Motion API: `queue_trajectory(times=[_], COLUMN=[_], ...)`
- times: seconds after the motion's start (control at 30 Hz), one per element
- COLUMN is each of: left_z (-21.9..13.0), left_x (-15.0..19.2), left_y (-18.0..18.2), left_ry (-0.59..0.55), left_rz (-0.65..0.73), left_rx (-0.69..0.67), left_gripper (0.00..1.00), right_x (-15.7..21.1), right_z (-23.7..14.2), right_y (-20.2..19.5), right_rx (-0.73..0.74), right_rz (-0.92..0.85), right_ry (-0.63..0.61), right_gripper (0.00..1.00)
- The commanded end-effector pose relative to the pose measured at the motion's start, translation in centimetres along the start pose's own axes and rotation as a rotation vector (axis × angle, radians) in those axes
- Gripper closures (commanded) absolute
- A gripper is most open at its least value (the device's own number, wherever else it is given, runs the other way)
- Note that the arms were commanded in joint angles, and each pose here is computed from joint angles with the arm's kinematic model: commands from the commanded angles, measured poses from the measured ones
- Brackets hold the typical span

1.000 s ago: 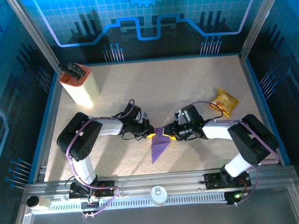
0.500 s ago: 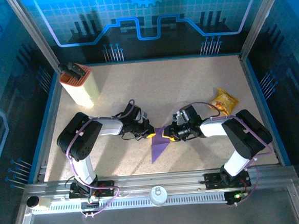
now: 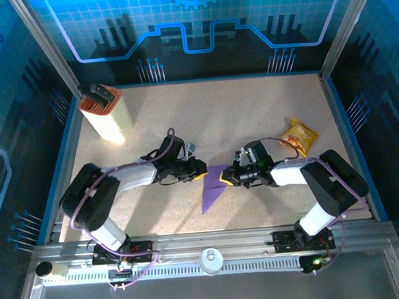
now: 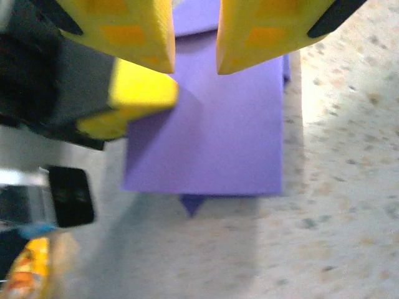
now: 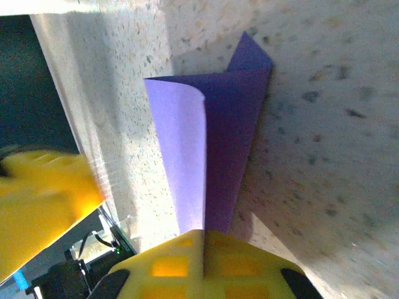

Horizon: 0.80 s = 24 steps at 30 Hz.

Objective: Fold a paper plane with a square sheet of paper (pick it up from the middle)

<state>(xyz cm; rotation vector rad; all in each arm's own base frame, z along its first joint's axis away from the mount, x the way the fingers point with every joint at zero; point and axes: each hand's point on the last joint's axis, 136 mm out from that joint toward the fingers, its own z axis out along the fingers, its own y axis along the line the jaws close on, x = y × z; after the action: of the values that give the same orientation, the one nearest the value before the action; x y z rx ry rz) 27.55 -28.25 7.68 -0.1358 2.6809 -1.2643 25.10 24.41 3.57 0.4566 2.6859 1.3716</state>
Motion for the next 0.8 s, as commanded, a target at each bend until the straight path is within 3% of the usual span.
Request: queue_trajectory(times=[0.0,0.27,0.37,0.5,0.57,0.77], left_z=[-1.3,-0.7,0.2,0.7,0.9,2.4], left_x=[1.3,6.1,7.7,7.9,7.9,8.9], left_y=[-1.0,0.2,0.6,1.0,1.0,1.2], left_ry=[-0.06,-0.074,-0.064,-0.081,-0.086,-0.021], left_rz=[0.226,0.59,0.717,0.799,0.836,0.922], left_rx=[-0.057,-0.206,-0.272,-0.368,-0.395,-0.443], left_gripper=[0.74,0.72,0.64,0.63,0.56,0.52], right_x=[-2.0,-2.2,-2.1,-2.1,-2.0,-2.1], right_z=[-1.3,-2.2,-2.3,-2.2,-2.1,-1.6], right_y=[0.7,-0.2,-0.2,-0.2,-0.1,0.1], right_rx=[-0.045,0.009,0.02,0.021,0.022,0.014], right_rz=[0.094,0.172,0.177,0.182,0.182,0.189], right_ry=[-0.127,-0.179,-0.18,-0.177,-0.174,-0.171], right_gripper=[0.98,1.0,1.0,1.0,1.0,1.0])
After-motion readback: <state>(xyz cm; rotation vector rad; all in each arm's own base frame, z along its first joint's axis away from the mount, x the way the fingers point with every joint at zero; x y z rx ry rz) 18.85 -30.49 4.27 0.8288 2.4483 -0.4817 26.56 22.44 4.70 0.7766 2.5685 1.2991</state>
